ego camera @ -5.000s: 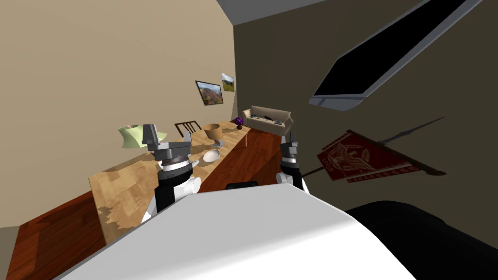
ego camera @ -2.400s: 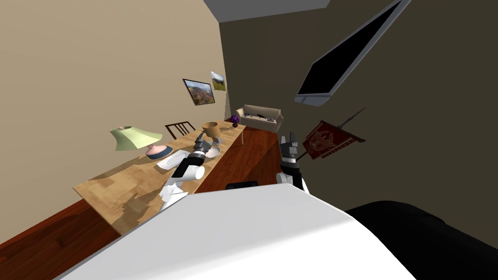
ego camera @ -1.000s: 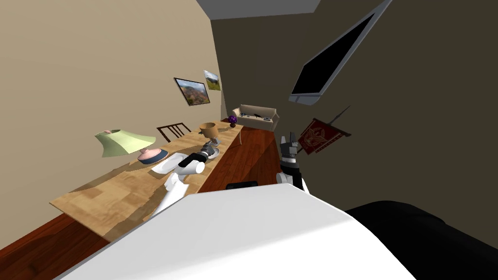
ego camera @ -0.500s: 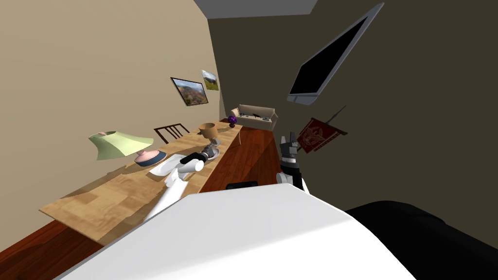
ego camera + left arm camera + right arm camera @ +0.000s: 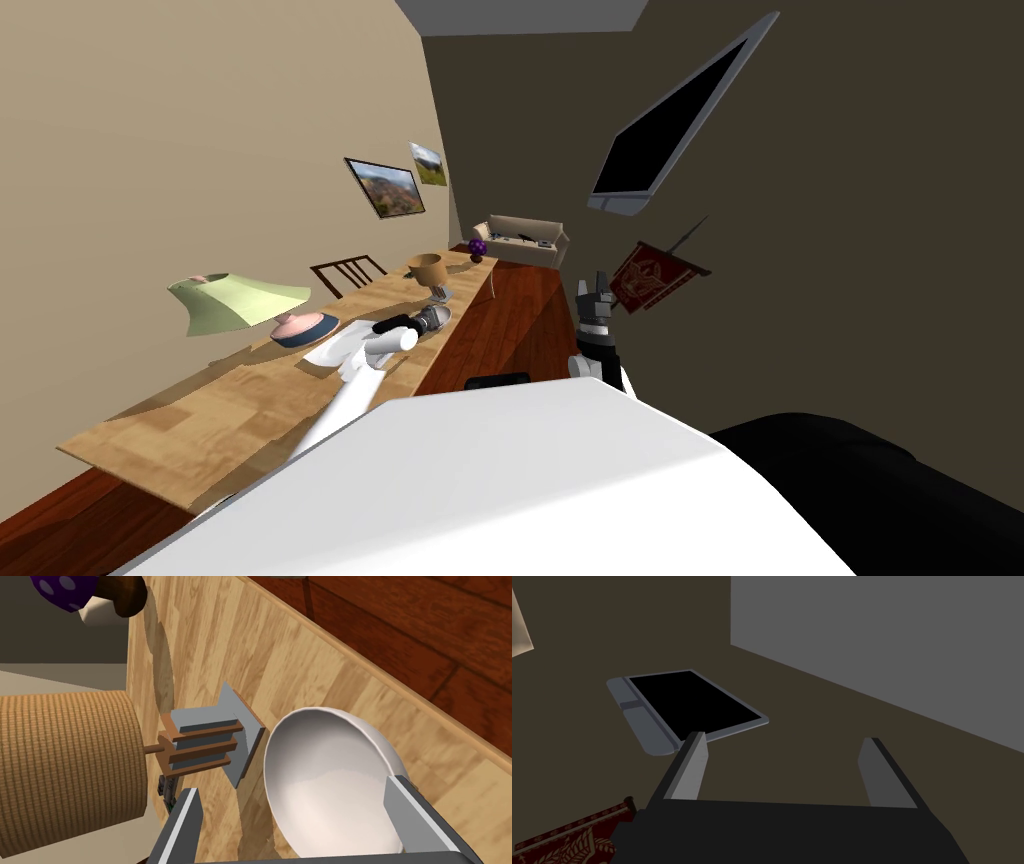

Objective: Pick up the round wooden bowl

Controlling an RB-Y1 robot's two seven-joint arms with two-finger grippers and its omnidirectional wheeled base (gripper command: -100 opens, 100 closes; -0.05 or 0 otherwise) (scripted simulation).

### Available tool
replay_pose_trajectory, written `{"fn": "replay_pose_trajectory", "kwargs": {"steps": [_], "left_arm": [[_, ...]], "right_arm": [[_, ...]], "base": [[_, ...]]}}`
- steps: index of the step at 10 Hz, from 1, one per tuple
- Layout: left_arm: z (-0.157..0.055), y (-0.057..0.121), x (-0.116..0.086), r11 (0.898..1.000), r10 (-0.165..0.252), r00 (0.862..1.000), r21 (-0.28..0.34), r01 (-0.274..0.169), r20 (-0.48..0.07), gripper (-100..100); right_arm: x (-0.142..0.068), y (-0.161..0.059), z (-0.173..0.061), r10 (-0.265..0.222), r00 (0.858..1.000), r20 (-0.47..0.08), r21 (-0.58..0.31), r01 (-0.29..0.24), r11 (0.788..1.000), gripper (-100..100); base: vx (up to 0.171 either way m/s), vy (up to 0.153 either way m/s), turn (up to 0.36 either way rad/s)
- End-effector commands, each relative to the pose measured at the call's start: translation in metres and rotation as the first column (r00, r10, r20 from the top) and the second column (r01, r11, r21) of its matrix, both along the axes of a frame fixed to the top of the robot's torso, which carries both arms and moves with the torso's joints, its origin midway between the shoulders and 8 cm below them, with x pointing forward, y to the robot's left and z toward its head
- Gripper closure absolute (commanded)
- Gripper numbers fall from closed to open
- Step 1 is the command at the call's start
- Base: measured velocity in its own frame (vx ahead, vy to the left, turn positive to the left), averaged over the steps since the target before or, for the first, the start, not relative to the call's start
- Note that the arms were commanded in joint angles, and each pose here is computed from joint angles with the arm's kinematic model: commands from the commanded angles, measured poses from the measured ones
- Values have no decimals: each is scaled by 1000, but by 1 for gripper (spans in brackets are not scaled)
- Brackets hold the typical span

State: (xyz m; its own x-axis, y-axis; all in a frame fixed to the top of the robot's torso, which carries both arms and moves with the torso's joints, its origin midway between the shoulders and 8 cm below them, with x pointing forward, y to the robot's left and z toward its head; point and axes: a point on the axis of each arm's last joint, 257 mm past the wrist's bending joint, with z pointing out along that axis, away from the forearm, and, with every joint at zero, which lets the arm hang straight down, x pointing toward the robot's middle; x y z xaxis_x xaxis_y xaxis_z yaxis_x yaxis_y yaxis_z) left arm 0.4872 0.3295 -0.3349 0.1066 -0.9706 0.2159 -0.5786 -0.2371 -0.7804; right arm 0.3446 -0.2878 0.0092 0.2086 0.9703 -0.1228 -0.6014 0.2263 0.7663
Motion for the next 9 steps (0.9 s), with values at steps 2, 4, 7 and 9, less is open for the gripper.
{"fn": "replay_pose_trajectory", "kwargs": {"steps": [2, 4, 7, 9], "left_arm": [[-20, 5, -9, 1000, -1, 997, -1, 1, -82, -100], [-34, 9, -17, 1000, -1, 990, -3, 0, -142, -100], [-59, 16, -35, 1000, 0, 968, -7, -2, -252, -100], [-70, 20, -44, 1000, 1, 954, -9, -4, -300, -100]], "right_arm": [[0, 0, 0, 0, 1000, 0, 0, 0, 1000, 0], [0, 0, 0, 0, 1000, 0, 0, 0, 1000, 0], [0, 0, 0, 0, 1000, 0, 0, 0, 1000, 0], [0, 0, 0, 0, 1000, 0, 0, 0, 1000, 0]], "base": [[14, 30, -33], [17, 32, -33], [18, 29, -29], [34, 37, -40]]}}
